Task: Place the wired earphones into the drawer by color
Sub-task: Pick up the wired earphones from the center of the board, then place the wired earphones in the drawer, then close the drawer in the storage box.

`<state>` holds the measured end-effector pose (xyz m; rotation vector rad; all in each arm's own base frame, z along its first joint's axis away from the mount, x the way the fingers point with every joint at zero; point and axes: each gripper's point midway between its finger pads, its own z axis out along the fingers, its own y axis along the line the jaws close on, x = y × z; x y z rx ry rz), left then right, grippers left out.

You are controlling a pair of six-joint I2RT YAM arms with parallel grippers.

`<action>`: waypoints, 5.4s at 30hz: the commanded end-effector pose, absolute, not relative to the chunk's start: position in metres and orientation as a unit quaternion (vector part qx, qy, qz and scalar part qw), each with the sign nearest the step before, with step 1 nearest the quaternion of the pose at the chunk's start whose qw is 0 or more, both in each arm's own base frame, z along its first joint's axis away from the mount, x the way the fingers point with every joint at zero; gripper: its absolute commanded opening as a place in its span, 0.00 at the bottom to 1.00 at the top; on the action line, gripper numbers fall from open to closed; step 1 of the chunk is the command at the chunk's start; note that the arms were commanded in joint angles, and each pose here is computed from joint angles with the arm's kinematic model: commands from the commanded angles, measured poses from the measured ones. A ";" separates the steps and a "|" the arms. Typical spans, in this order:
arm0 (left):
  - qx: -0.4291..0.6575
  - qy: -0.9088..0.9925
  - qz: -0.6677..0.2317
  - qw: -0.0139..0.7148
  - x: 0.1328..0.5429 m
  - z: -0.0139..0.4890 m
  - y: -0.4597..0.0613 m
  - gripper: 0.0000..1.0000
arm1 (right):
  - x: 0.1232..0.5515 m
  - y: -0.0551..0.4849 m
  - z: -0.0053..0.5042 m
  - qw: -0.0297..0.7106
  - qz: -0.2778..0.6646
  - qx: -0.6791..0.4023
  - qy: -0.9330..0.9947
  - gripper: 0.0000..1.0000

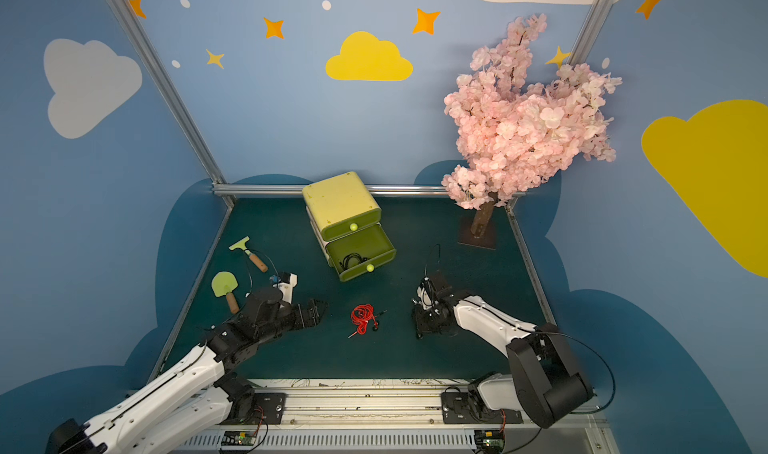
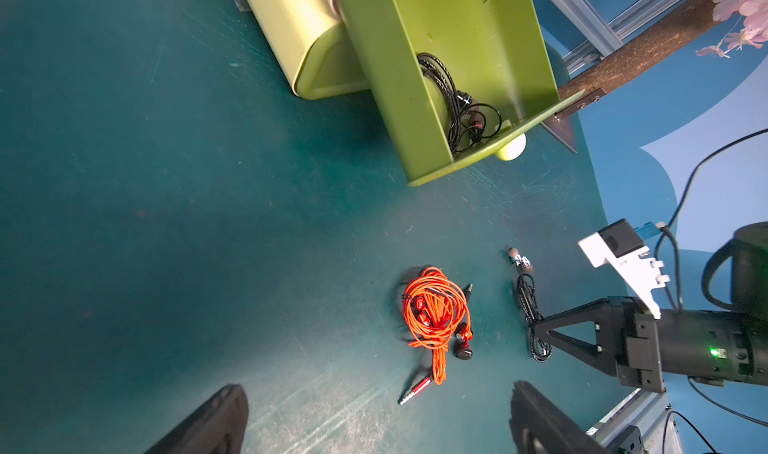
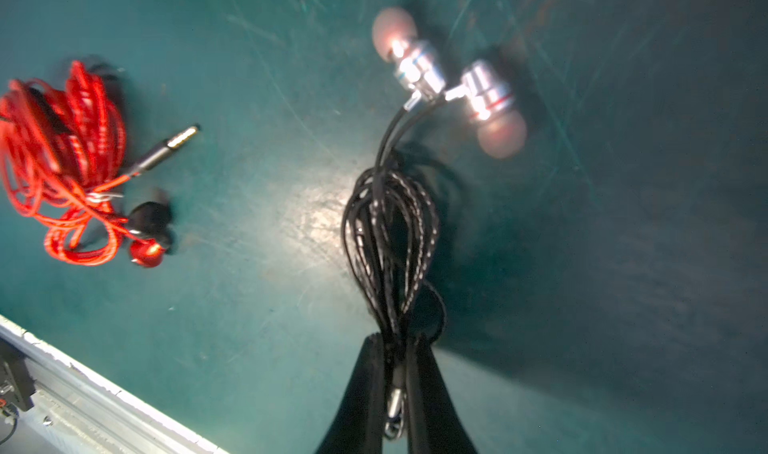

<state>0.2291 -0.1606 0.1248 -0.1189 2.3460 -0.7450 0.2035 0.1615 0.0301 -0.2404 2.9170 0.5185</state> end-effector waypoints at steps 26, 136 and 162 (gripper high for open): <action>-0.043 0.896 -0.258 0.359 0.256 0.151 -0.164 1.00 | 0.272 0.217 0.223 0.322 0.290 -0.150 0.889 0.08; -0.093 0.877 -0.238 0.407 0.455 0.247 -0.124 1.00 | 0.304 0.294 0.175 0.294 0.367 -0.085 0.878 0.98; -0.085 0.891 -0.234 0.379 0.462 0.223 -0.129 1.00 | 0.328 0.321 0.167 0.273 0.389 -0.066 0.877 0.98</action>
